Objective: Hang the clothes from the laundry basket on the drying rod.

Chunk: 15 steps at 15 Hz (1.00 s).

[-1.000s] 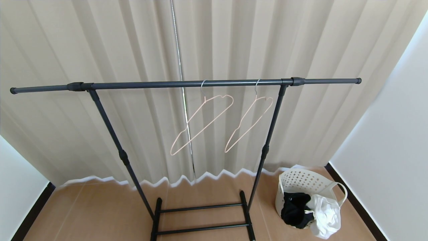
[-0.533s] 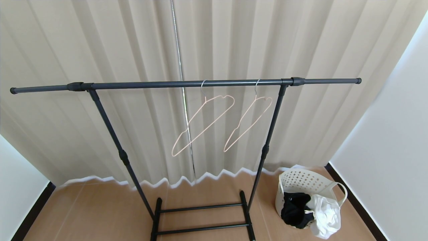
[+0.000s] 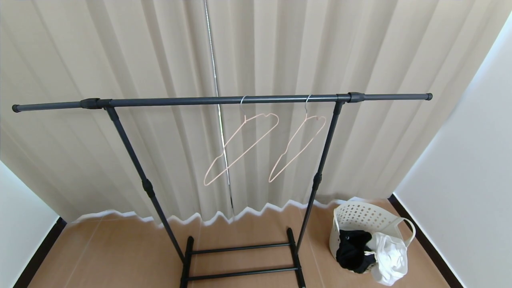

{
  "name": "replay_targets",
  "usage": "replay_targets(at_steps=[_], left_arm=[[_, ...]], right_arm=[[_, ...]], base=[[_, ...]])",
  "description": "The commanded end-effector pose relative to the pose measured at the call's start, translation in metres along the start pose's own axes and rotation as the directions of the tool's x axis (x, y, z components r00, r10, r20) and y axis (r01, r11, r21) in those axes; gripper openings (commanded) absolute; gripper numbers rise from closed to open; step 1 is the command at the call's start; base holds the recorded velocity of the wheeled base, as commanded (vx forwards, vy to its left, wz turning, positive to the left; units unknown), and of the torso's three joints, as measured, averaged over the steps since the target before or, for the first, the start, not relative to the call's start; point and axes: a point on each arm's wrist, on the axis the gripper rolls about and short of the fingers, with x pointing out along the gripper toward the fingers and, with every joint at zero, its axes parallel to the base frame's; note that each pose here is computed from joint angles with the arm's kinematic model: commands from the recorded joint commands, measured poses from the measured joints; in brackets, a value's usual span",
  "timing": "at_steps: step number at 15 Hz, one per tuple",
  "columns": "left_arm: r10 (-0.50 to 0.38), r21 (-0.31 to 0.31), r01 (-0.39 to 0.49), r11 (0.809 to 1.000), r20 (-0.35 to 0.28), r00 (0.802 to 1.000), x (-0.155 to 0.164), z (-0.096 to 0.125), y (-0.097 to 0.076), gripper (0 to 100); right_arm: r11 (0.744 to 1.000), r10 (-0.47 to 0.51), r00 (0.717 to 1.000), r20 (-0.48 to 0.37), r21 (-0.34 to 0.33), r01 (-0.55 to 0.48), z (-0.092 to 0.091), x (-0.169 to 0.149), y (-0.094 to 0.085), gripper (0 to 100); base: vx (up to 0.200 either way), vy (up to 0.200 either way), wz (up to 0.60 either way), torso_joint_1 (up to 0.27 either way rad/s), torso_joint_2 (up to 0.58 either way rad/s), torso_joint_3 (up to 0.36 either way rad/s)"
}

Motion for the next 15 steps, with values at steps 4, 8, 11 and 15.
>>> replay_targets(at_steps=[4,8,11,15], left_arm=[[-0.003,-0.001,0.003,1.0,-0.001,1.0,0.0001,0.0002,0.0,100],[-0.003,-0.001,0.003,1.0,-0.001,1.0,0.0001,0.0002,0.0,100],[-0.003,-0.001,0.003,1.0,-0.001,1.0,0.0001,0.0002,0.0,100],[-0.003,-0.001,0.003,1.0,-0.001,1.0,0.0001,0.0002,0.0,100]], right_arm=[[1.0,0.0,1.0,-0.001,-0.001,0.0,0.0,0.0001,0.0,100],[1.0,0.0,1.0,0.0,-0.001,0.0,0.0004,0.0,0.0,100],[1.0,0.0,1.0,-0.001,-0.001,0.0,0.0,0.0001,0.0,100],[1.0,0.0,1.0,0.0,0.001,0.0,0.0004,0.0,0.0,100]], base=[[0.0,0.0,0.0,-0.08,0.16,0.089],[0.0,0.0,0.0,-0.096,0.23,0.126],[0.0,0.0,0.0,-0.136,0.29,0.155],[0.0,0.0,0.0,-0.147,0.33,0.185]])
